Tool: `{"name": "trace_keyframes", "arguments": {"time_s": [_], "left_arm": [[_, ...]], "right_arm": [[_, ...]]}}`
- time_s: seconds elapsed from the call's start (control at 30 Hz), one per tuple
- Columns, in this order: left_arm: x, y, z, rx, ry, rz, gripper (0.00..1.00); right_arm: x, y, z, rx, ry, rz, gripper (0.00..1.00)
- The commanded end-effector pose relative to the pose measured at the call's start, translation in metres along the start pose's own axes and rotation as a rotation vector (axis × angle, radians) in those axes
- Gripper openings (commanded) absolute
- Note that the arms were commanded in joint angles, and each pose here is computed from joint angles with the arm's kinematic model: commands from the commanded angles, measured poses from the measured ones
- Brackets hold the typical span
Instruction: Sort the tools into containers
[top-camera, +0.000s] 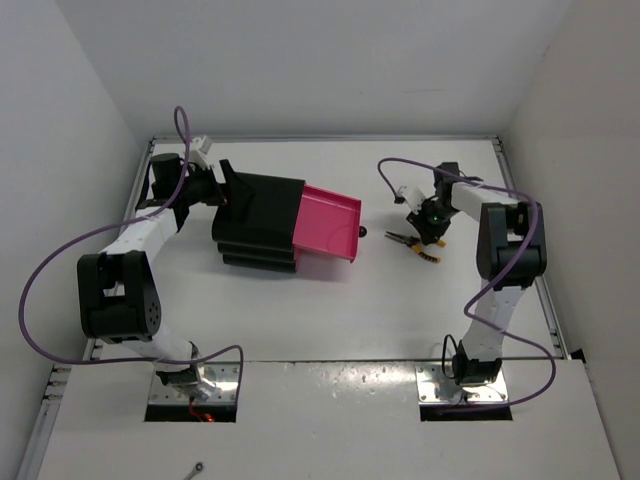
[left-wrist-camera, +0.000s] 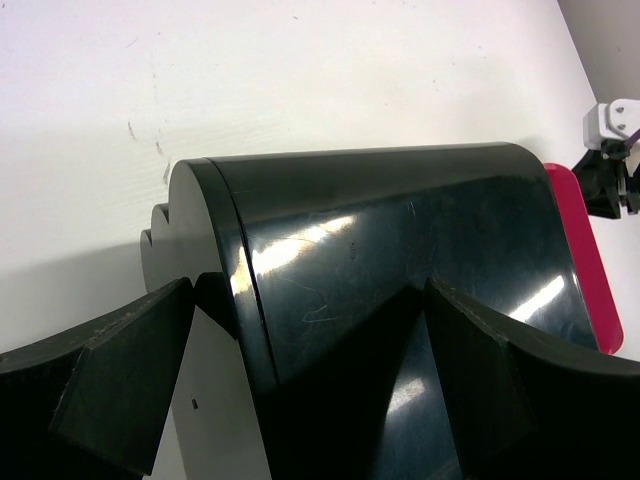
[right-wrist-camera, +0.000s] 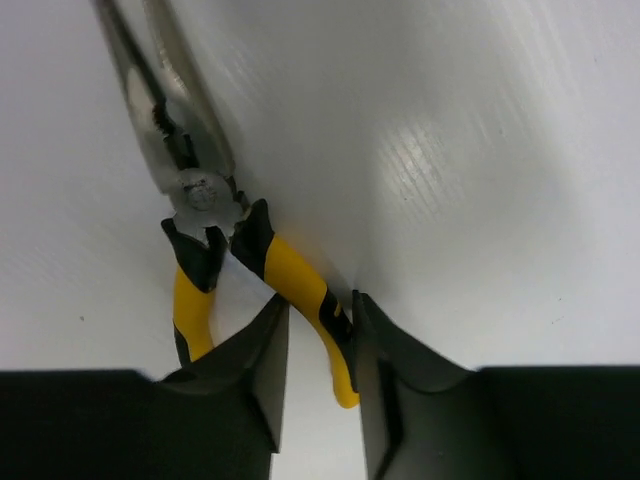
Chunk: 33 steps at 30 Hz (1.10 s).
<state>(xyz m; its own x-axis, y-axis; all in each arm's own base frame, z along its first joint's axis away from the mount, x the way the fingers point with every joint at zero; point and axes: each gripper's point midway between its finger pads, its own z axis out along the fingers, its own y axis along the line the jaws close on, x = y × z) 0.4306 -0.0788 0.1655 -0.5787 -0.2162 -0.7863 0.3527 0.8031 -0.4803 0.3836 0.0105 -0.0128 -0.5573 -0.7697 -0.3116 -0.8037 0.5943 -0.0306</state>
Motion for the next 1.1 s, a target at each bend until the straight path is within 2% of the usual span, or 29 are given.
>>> {"name": "trace_keyframes", "arguments": {"time_s": [0.0,0.07,0.1,0.17,0.3,0.6,0.77,0.87,1.07], "left_arm": [[0.119,0.042,-0.005,-0.169,0.341,-0.133,1.0],[0.122,0.043,-0.004,-0.17,0.349,-0.138,1.0],[0.122,0.043,-0.004,-0.17,0.349,-0.138,1.0],[0.122,0.043,-0.004,-0.17,0.349,-0.138,1.0],[0.12,0.042,-0.006,-0.168,0.348,-0.128,1.0],[0.117,0.04,-0.007,-0.167,0.341,-0.123,1.0],[0.123,0.041,-0.005,-0.162,0.355,-0.144,1.0],[0.119,0.041,-0.004,-0.161,0.348,-0.139,1.0],[0.115,0.041,-0.005,-0.169,0.339,-0.131,1.0]], "right_arm": [[0.012,-0.007,0.008,0.002,0.073,-0.08,0.27],[0.022,0.0,0.013,-0.034,0.109,-0.081,0.17],[0.02,-0.002,0.011,-0.032,0.107,-0.082,0.06],[0.023,0.001,0.011,-0.054,0.11,-0.068,0.0],[0.03,-0.001,-0.001,-0.059,0.087,-0.031,0.0],[0.009,-0.015,-0.084,0.038,-0.137,0.17,0.0],[-0.035,-0.008,-0.131,0.042,-0.287,0.195,0.0],[-0.081,0.005,-0.152,0.007,-0.384,0.178,0.0],[-0.142,0.046,-0.152,-0.073,-0.417,0.073,0.0]]}}
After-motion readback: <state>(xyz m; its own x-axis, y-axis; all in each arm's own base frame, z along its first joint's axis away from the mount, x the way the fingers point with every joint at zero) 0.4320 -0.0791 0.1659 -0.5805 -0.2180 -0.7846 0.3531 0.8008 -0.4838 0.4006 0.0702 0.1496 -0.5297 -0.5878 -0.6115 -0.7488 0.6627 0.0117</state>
